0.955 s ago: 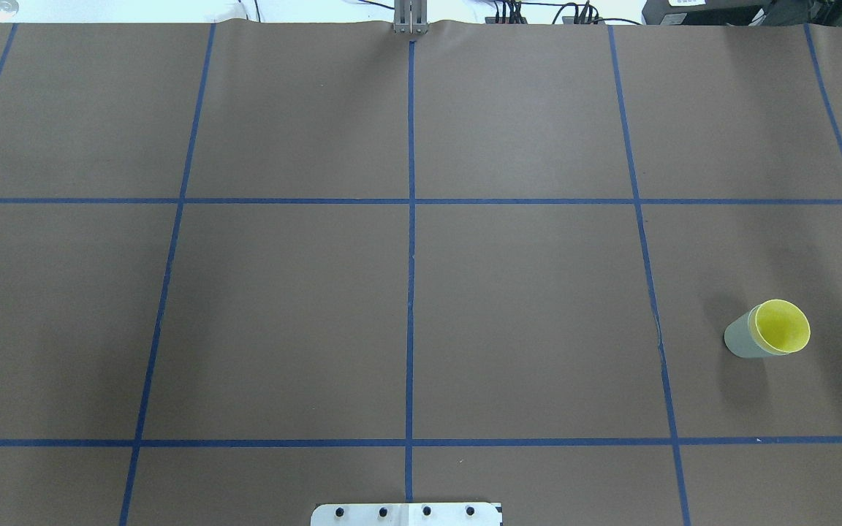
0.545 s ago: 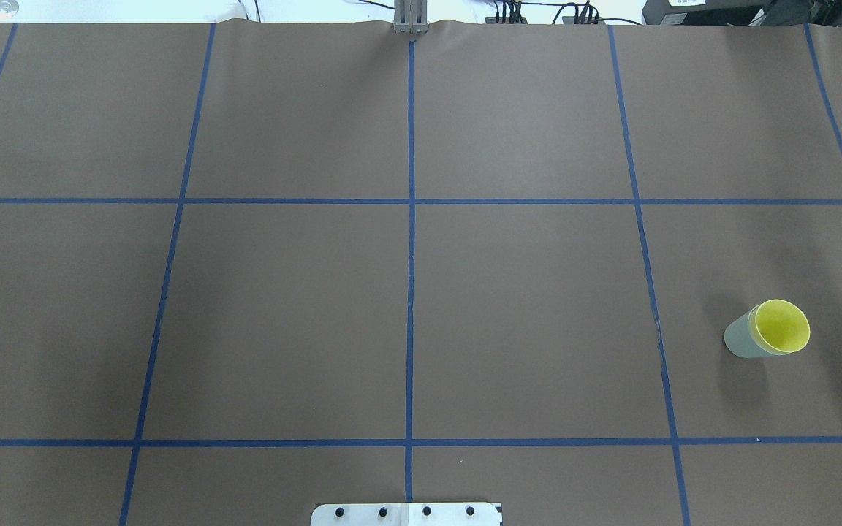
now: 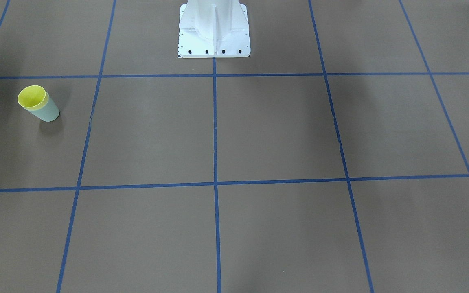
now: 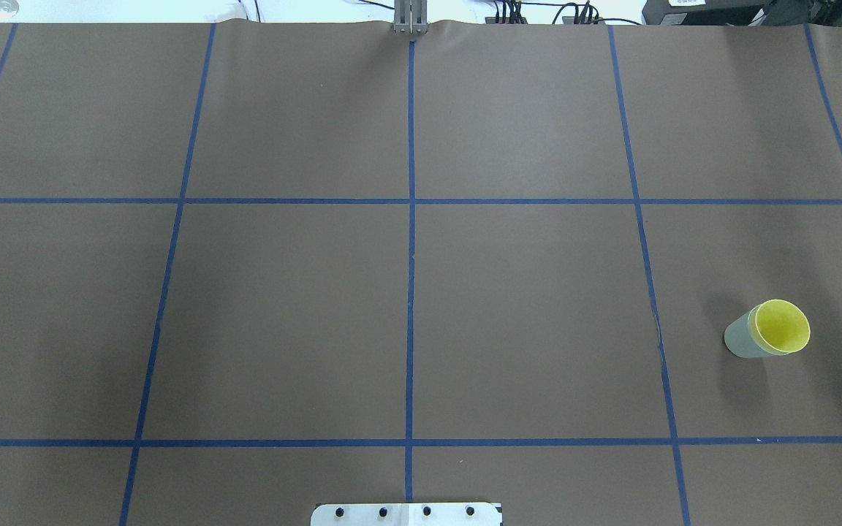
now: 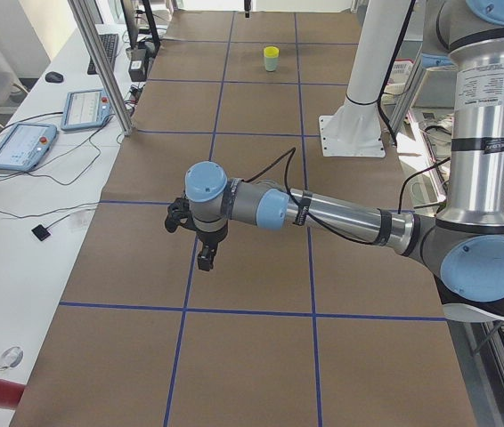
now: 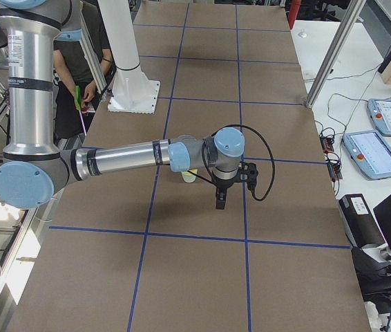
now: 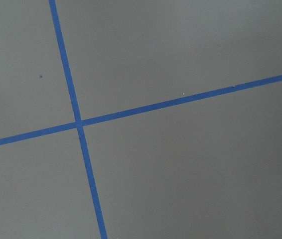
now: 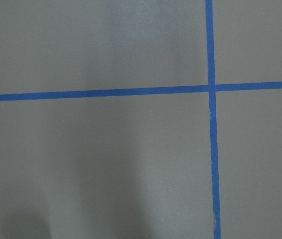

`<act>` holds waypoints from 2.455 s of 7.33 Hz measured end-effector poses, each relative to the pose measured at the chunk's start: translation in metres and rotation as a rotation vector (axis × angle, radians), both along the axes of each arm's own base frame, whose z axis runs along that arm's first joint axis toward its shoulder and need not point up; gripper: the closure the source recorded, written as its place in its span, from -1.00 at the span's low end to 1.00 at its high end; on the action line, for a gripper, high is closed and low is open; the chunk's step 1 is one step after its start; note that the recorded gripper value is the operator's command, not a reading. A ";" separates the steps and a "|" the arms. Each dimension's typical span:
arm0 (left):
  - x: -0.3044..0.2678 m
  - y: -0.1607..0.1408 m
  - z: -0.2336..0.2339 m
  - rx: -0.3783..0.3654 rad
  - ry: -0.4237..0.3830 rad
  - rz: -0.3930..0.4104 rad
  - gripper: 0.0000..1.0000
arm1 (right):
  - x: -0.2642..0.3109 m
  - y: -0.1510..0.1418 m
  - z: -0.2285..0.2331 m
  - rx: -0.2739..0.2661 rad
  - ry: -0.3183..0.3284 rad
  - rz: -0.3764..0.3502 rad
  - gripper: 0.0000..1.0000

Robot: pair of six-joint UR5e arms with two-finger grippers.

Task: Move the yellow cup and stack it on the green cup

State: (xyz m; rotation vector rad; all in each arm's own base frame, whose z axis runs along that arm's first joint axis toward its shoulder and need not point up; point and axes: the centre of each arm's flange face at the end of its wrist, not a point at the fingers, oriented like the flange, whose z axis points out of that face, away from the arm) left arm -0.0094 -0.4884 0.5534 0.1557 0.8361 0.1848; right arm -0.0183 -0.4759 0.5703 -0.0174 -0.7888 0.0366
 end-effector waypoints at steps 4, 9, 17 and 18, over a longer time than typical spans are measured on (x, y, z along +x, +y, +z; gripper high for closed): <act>-0.004 0.000 0.018 0.018 -0.132 0.070 -1.00 | -0.013 0.007 0.014 -0.049 0.083 -0.044 -1.00; -0.010 0.007 0.024 -0.014 -0.151 0.115 -1.00 | 0.004 0.017 0.025 -0.011 0.117 -0.170 -1.00; -0.011 0.015 0.033 -0.046 -0.121 0.096 -1.00 | 0.025 0.033 0.029 -0.029 0.082 -0.127 -1.00; -0.012 0.015 0.033 -0.075 -0.119 0.065 -1.00 | 0.028 0.036 0.029 -0.029 0.082 -0.119 -1.00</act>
